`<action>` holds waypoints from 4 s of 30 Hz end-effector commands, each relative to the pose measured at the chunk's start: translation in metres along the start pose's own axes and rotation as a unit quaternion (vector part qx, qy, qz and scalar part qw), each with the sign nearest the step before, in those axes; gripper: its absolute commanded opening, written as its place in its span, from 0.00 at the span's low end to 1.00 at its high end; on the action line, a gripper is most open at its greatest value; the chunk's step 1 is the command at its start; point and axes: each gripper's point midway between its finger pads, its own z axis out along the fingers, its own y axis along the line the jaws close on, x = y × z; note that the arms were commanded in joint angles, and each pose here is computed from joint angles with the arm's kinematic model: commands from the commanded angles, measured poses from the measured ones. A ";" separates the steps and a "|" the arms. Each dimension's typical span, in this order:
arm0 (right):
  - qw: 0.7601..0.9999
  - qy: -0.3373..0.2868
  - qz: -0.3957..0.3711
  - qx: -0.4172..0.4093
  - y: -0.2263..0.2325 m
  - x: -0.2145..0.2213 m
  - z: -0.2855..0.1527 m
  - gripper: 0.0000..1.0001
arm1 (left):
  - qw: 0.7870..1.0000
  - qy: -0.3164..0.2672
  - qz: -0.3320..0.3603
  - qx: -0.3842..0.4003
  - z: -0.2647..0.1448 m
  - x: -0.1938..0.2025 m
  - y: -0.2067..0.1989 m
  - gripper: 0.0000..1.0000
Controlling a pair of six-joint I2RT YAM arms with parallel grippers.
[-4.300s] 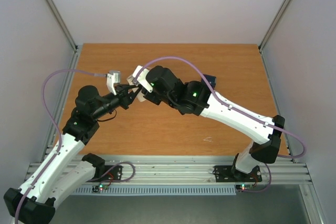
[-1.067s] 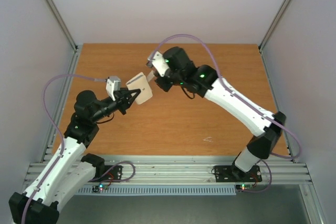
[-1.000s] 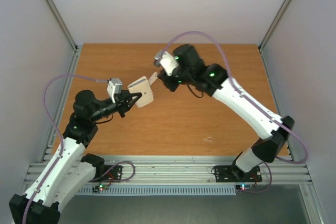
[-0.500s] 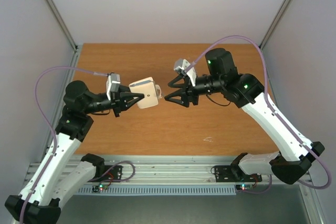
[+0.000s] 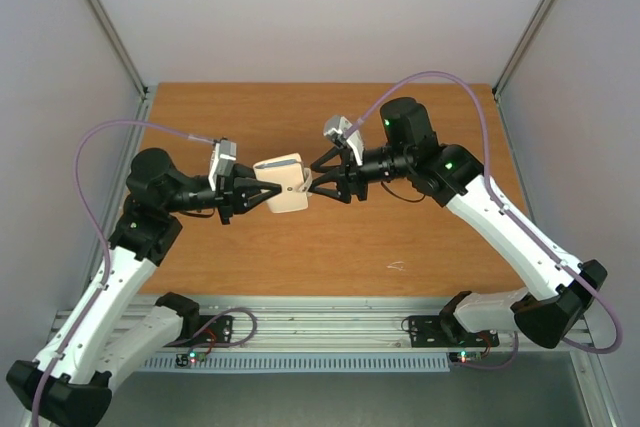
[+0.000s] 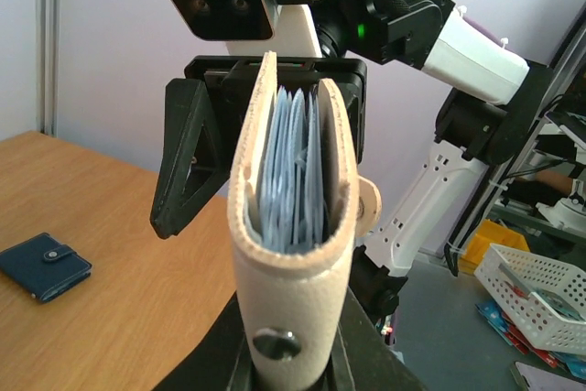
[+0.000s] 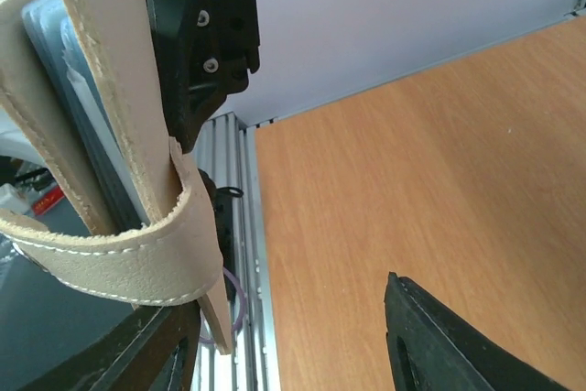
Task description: Take the credit cards out of the card holder
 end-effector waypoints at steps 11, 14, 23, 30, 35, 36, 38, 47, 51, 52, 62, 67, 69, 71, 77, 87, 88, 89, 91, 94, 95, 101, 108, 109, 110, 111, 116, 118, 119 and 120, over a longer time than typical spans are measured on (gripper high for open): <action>0.998 0.000 0.028 -0.050 0.027 0.004 -0.004 0.58 | 0.998 -0.016 0.043 0.041 0.011 -0.004 -0.021 0.00; 0.992 0.007 0.027 -0.121 0.052 0.002 -0.003 0.63 | 0.998 -0.021 0.041 0.037 0.011 -0.005 -0.019 0.00; 0.982 0.012 0.032 -0.186 0.081 0.000 0.000 0.56 | 0.999 -0.036 -0.010 0.019 0.012 -0.006 -0.010 0.00; 0.992 -0.026 0.020 -0.125 0.067 -0.018 0.012 0.01 | 0.999 -0.033 -0.024 -0.002 0.013 -0.002 -0.002 0.04; 0.993 -0.038 0.080 0.075 0.008 -0.019 0.002 0.01 | 0.966 -0.096 -0.068 -0.231 -0.013 -0.007 0.074 0.99; 0.987 -0.037 0.103 0.120 -0.005 -0.018 -0.003 0.01 | 0.958 -0.098 -0.070 -0.262 -0.018 -0.004 0.084 0.99; 0.969 -0.032 0.142 0.197 -0.026 -0.014 -0.012 0.01 | 0.960 -0.086 -0.048 -0.263 -0.018 0.001 0.085 0.99; 0.906 -0.008 0.120 0.405 -0.044 -0.015 -0.012 0.01 | 0.967 -0.071 -0.050 -0.239 -0.013 0.011 0.079 0.99; 0.920 -0.008 0.118 0.373 -0.038 -0.023 0.007 0.01 | 0.969 -0.069 -0.052 -0.230 -0.012 0.013 0.075 0.99; 0.921 -0.005 0.120 0.371 -0.038 -0.023 0.010 0.01 | 0.969 -0.071 -0.050 -0.232 -0.013 0.013 0.075 0.99; 0.932 -0.007 0.133 0.337 -0.029 -0.034 0.042 0.01 | 0.962 -0.063 -0.028 -0.264 -0.017 0.016 0.086 0.99; 0.936 -0.003 0.133 0.327 -0.026 -0.035 0.050 0.01 | 0.948 -0.056 -0.019 -0.311 -0.026 0.021 0.100 1.00; 0.937 -0.003 0.134 0.322 -0.025 -0.036 0.051 0.01 | 0.941 -0.054 -0.019 -0.332 -0.030 0.023 0.107 0.99; 0.938 -0.001 0.133 0.321 -0.024 -0.036 0.051 0.01 | 0.932 -0.052 -0.020 -0.359 -0.037 0.026 0.115 0.99; 0.939 -0.015 0.128 0.318 -0.022 -0.041 0.033 0.01 | 0.907 -0.051 -0.020 -0.417 -0.056 0.029 0.128 0.99; 0.984 -0.057 0.121 0.118 0.004 -0.048 0.011 0.01 | 0.967 -0.106 -0.031 -0.228 -0.029 -0.002 0.064 0.82; 0.986 -0.058 0.114 0.104 0.007 -0.048 0.006 0.01 | 0.969 -0.107 -0.034 -0.219 -0.029 -0.004 0.060 0.82; 0.988 -0.060 0.109 0.095 0.008 -0.048 0.001 0.01 | 0.971 -0.107 -0.033 -0.210 -0.029 -0.006 0.056 0.84; 0.987 -0.068 0.115 0.088 0.006 -0.048 -0.008 0.01 | 0.976 -0.104 -0.022 -0.188 -0.027 -0.009 0.047 0.85; 0.984 -0.072 0.152 0.066 0.001 -0.047 -0.001 0.01 | 0.979 -0.108 -0.026 -0.173 -0.023 -0.011 0.046 0.72; 0.982 -0.066 0.168 0.059 -0.002 -0.043 0.005 0.01 | 0.977 -0.109 -0.039 -0.177 -0.021 -0.009 0.051 0.65; 0.971 -0.061 0.211 0.096 -0.032 -0.016 0.019 0.01 | 0.962 -0.086 -0.084 -0.247 -0.027 0.023 0.085 0.64; 0.967 -0.034 0.219 0.126 -0.039 0.001 0.013 0.01 | 0.965 -0.081 -0.097 -0.230 -0.025 0.028 0.078 0.66; 0.966 -0.029 0.224 0.128 -0.041 0.004 0.012 0.01 | 0.965 -0.082 -0.097 -0.231 -0.026 0.029 0.078 0.66; 0.964 -0.026 0.228 0.131 -0.044 0.007 0.011 0.01 | 0.964 -0.083 -0.096 -0.233 -0.026 0.030 0.079 0.66; 0.963 -0.024 0.232 0.133 -0.045 0.009 0.010 0.01 | 0.963 -0.083 -0.099 -0.235 -0.026 0.031 0.081 0.66; 0.961 -0.025 0.238 0.136 -0.048 0.010 0.001 0.01 | 0.962 -0.081 -0.105 -0.239 -0.027 0.035 0.083 0.66; 0.960 -0.022 0.242 0.138 -0.048 0.011 -0.001 0.01 | 0.961 -0.079 -0.108 -0.240 -0.027 0.037 0.083 0.66; 0.960 -0.020 0.243 0.138 -0.048 0.012 -0.001 0.01 | 0.961 -0.078 -0.108 -0.241 -0.027 0.037 0.083 0.66; 0.959 -0.017 0.245 0.139 -0.048 0.014 -0.002 0.01 | 0.961 -0.079 -0.107 -0.242 -0.028 0.037 0.083 0.66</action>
